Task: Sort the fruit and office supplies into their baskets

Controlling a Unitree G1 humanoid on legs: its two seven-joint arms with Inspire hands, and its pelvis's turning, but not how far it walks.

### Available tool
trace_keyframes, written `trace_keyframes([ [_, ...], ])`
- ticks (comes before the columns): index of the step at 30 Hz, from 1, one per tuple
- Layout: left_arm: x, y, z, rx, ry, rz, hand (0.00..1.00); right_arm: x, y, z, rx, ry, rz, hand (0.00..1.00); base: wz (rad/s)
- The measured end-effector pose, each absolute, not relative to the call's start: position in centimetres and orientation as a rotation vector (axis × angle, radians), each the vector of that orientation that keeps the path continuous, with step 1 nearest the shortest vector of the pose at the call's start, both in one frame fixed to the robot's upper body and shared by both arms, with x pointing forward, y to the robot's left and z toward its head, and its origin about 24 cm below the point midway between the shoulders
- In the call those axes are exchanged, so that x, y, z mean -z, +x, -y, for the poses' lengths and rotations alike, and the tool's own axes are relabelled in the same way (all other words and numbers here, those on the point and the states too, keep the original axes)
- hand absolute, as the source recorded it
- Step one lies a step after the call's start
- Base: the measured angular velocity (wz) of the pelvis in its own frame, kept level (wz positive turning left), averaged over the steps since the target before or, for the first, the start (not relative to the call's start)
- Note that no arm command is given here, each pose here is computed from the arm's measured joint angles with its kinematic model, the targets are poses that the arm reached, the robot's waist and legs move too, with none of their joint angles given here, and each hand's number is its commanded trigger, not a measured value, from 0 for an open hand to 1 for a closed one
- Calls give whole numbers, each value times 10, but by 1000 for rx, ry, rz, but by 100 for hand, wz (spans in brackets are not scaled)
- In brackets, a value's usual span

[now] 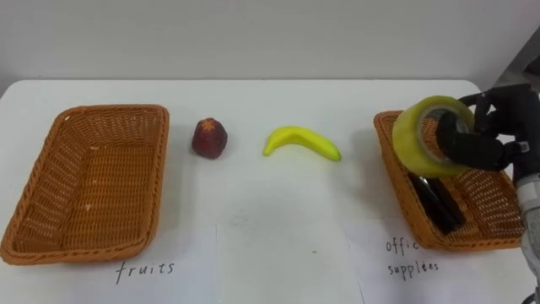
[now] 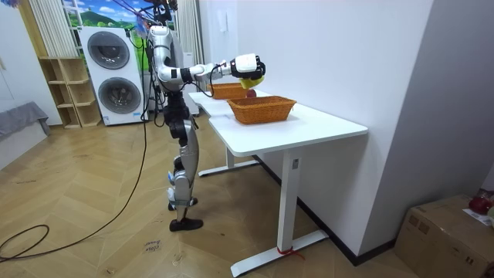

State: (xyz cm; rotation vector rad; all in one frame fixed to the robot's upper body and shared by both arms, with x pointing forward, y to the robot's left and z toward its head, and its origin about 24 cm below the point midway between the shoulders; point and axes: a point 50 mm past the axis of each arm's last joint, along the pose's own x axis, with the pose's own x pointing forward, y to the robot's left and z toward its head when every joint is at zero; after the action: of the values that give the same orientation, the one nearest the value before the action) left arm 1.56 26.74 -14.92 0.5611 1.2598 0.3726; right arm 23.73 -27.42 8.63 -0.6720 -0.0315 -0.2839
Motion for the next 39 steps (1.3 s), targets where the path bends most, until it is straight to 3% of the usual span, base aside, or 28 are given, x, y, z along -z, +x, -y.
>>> trace_keyframes([
  [32,150,4,-265,-363,531,-1319,0,-50,219,311,392,-810,-227,100,0],
  [33,150,3,-265,-364,531,-1324,0,-50,219,311,392,-814,-228,81,0],
  [34,150,3,-265,-364,530,-1329,0,-50,219,311,392,-815,-228,35,0],
  [36,150,2,-265,-365,531,-1331,0,-50,219,311,393,-815,-230,0,0],
  [39,150,2,-265,-365,531,-1336,0,-49,219,311,395,-815,-236,0,0],
])
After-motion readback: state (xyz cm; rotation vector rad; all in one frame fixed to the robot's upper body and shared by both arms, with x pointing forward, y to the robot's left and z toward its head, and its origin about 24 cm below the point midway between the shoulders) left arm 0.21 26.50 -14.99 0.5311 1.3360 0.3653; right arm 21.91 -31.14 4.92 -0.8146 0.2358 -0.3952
